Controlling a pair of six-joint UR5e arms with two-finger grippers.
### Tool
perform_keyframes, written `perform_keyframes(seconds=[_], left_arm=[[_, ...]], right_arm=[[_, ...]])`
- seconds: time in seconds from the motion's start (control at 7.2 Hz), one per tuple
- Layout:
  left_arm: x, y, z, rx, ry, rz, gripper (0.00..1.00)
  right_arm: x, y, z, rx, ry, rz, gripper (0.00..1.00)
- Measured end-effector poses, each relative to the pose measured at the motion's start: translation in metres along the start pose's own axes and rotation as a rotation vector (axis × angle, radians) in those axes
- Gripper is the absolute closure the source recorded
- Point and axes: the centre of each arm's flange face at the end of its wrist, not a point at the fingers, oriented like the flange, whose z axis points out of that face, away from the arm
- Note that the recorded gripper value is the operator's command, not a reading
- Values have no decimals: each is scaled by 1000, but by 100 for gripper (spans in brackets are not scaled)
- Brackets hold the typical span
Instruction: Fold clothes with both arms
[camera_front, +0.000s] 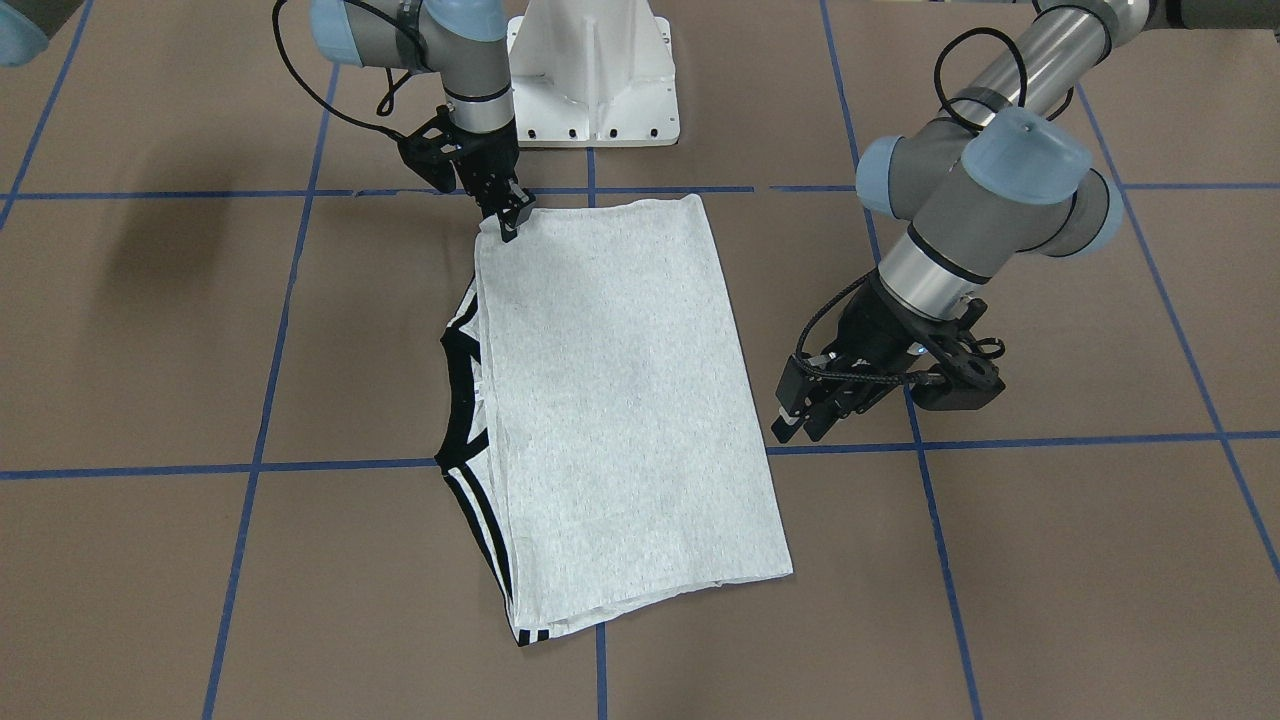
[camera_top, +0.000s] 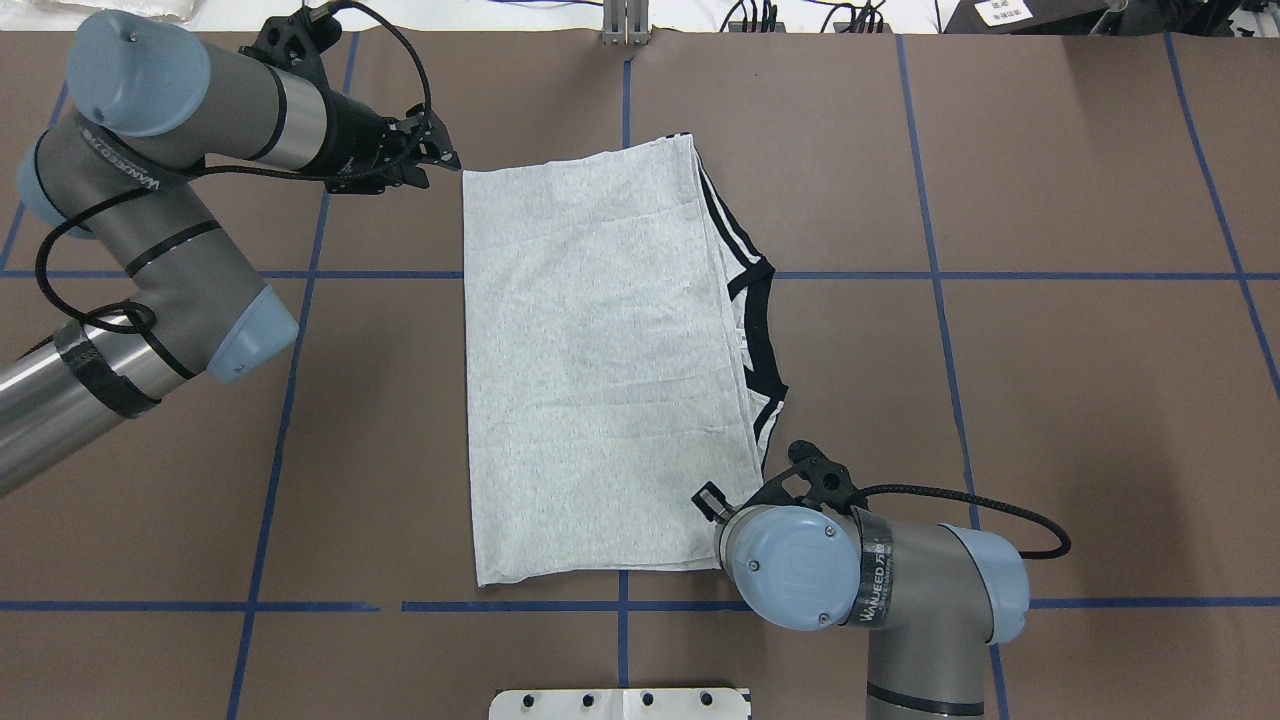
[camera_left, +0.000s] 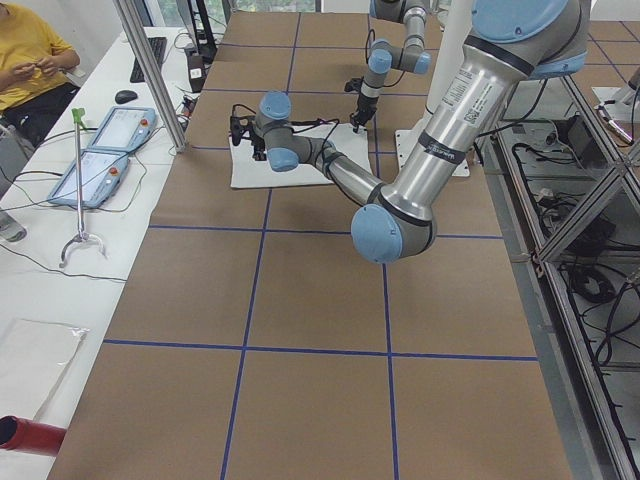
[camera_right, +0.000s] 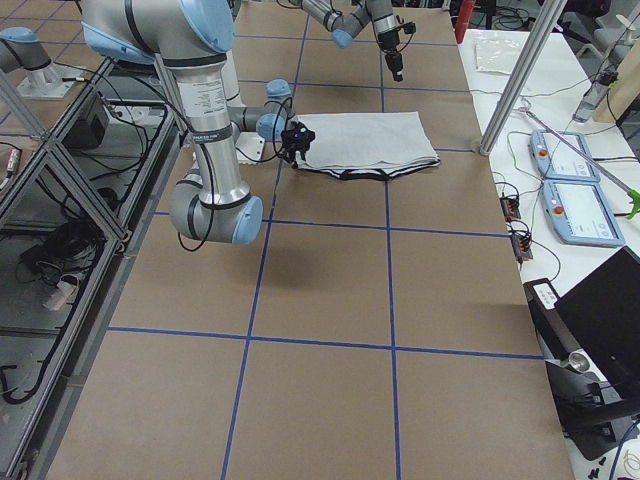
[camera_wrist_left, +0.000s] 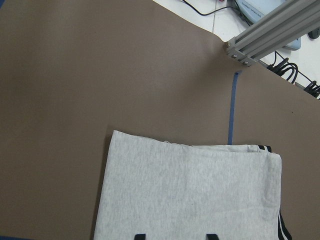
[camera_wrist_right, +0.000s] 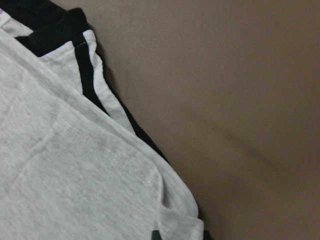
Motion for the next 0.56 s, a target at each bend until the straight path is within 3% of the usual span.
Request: perform_keyframes(seconds=[0.56], left_arm=[[-11,7,-11,-3,2,0,49]], right_arm=[[-13,-5,-17,-22,-29,29,100]])
